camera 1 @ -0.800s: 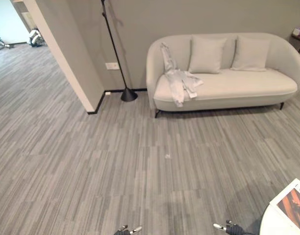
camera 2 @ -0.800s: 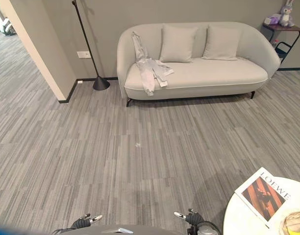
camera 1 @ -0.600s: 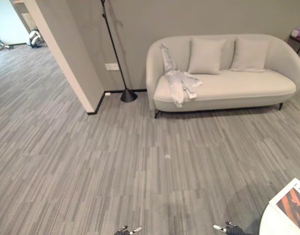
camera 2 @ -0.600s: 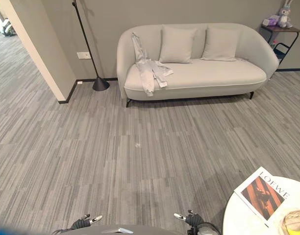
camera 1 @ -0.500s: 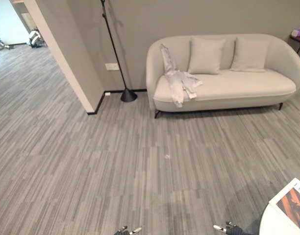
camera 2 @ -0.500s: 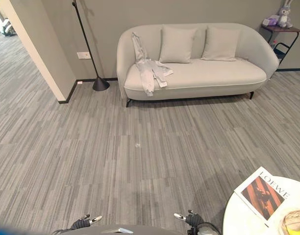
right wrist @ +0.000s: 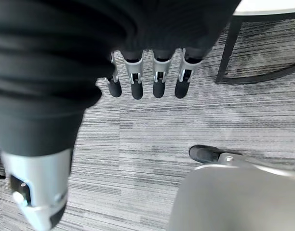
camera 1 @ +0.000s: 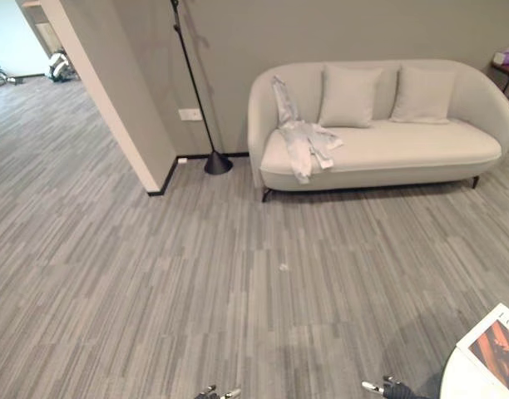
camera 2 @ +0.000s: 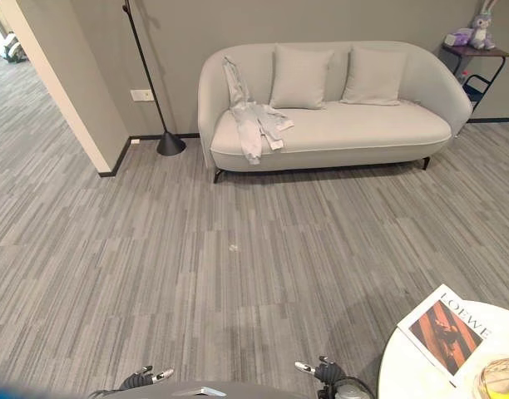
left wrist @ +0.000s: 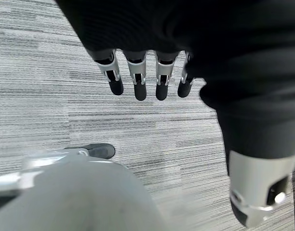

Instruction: Hang the clothes on the sofa on the clothes rack.

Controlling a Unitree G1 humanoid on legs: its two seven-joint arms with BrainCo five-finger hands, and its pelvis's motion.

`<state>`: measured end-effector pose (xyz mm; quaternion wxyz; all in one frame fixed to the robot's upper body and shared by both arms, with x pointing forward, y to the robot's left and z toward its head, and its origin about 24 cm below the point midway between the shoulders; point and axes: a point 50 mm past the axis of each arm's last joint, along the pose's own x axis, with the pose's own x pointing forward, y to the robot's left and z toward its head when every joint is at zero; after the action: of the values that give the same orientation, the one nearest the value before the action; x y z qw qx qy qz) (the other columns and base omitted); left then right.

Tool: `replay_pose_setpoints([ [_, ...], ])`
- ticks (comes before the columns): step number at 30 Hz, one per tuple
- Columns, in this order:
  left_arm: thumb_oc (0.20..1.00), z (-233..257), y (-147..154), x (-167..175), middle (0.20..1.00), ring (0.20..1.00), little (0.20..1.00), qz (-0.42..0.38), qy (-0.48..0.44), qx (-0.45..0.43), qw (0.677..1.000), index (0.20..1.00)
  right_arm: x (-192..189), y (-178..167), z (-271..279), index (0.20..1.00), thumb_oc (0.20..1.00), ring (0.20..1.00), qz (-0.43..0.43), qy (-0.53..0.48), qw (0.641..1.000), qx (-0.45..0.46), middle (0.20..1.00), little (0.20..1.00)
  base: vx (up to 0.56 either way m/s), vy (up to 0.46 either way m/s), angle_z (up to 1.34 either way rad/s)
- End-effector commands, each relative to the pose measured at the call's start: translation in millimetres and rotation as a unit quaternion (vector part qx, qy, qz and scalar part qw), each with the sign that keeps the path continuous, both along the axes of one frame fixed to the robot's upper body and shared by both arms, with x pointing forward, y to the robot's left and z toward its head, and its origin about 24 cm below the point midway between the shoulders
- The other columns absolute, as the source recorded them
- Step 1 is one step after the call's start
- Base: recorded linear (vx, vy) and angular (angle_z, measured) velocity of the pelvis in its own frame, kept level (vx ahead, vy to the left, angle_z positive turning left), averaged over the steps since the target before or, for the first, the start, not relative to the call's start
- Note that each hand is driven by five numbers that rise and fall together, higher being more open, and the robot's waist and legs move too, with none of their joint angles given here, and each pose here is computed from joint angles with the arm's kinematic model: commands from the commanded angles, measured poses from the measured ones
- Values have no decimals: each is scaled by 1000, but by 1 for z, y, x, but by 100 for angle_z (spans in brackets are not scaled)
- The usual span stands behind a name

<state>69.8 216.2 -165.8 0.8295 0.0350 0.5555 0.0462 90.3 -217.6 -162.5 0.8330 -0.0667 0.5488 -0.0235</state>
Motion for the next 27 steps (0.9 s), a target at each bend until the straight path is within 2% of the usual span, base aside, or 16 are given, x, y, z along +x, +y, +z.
replay_pose_setpoints([
  [1, 1000, 4, 3, 23, 1000, 1000, 1000, -36, -22, 17, 999, 1000, 18, -8, 6, 1000, 1000, 1000, 20, -21, 999, -15, 1000, 1000, 0, 0, 0],
  [5, 1000, 2, 5, 17, 1000, 1000, 1000, -35, -9, 20, 999, 1000, 16, -9, 5, 1000, 1000, 1000, 18, -17, 1000, -15, 1000, 1000, 0, 0, 0],
  [14, 1000, 5, 4, 26, 1000, 1000, 1000, -58, -23, 29, 998, 1000, 17, -3, 4, 1000, 1000, 1000, 37, -14, 999, -11, 1000, 1000, -25, 21, -2],
  [19, 1000, 4, 6, 25, 1000, 1000, 1000, -40, -20, 25, 999, 1000, 21, -5, 5, 1000, 1000, 1000, 19, -17, 1000, -8, 1000, 1000, 10, 111, -6],
  [23, 1000, 10, 11, 41, 1000, 1000, 1000, -26, -48, 27, 998, 1000, 35, -8, 10, 1000, 1000, 1000, 9, -40, 999, -8, 1000, 1000, -14, 193, -30],
  [27, 1000, 12, 8, 47, 1000, 1000, 1000, -33, -61, 20, 997, 1000, 31, -14, 10, 1000, 1000, 1000, -10, -33, 999, -12, 1000, 1000, 469, -41, 14],
])
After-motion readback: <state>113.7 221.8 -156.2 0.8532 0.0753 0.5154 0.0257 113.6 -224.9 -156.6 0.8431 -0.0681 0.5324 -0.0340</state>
